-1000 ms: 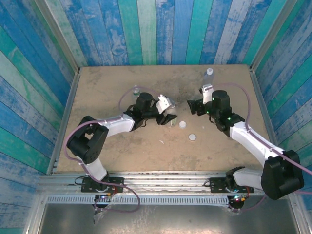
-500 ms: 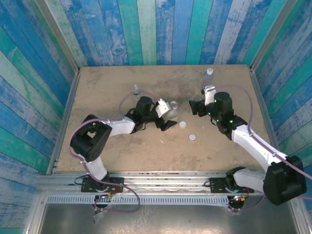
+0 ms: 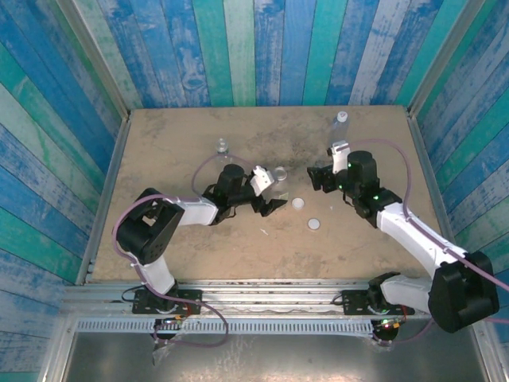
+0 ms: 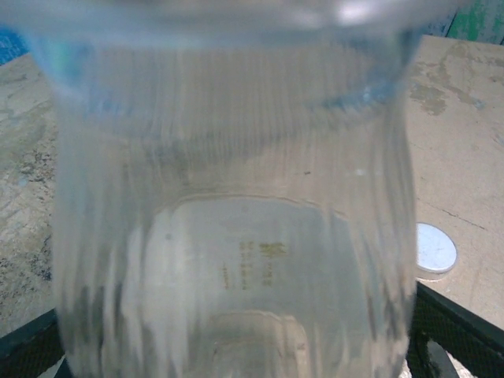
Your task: Screw on the bottle caps
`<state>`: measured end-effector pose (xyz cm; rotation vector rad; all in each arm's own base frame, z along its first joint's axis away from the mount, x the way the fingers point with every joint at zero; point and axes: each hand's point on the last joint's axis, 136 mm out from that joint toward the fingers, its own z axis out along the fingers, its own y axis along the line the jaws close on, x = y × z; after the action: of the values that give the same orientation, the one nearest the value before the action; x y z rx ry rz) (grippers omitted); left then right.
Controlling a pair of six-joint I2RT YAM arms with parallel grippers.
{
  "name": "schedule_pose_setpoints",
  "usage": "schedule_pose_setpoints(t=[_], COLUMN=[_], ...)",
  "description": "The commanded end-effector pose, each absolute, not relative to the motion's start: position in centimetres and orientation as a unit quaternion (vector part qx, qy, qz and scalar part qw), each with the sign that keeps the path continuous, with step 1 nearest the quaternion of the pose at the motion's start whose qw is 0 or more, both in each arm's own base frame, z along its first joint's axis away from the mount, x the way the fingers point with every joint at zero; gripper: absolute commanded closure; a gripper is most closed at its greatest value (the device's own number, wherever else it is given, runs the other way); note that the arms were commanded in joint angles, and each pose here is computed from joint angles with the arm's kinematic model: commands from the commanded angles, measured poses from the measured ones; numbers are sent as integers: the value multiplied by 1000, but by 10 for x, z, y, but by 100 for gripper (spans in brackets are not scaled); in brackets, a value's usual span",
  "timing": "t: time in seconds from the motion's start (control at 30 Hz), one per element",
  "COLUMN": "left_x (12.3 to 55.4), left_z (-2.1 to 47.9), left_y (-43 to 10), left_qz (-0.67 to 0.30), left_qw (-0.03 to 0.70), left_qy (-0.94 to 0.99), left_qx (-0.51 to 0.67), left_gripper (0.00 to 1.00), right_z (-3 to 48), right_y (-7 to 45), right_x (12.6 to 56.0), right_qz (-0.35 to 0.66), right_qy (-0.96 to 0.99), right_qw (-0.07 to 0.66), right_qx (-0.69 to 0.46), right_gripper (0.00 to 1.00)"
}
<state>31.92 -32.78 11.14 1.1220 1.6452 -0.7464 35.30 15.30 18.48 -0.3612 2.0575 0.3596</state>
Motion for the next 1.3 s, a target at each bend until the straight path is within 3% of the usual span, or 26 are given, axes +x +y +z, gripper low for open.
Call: schedule_pose_setpoints(t=[0.0,0.37,0.63,1.1,1.27], left_x=[319,314,309,306,306], left_z=[140,157,167,181,195], left_y=[-322,-314,-306,-296,-291], left_qz=[-300,-303,-296,-305,-307], left_qw=[526,550,565,586,603], left_qy=[658,646,640,627,620], left_qx=[448,435,429,413,398], left_gripper=[6,6,6,6,6], right_z=[167,87,33,13,26], right_y=[159,177,189,185,183], right_x=[349,343,340,340,342], right_qz=[164,172,169,152,149], right_qy=[860,917,944,953,948], right_qw=[460,335,250,229,250], right_qx=[-147,-134,-131,-130,-131], right_gripper=[10,25,49,99,99])
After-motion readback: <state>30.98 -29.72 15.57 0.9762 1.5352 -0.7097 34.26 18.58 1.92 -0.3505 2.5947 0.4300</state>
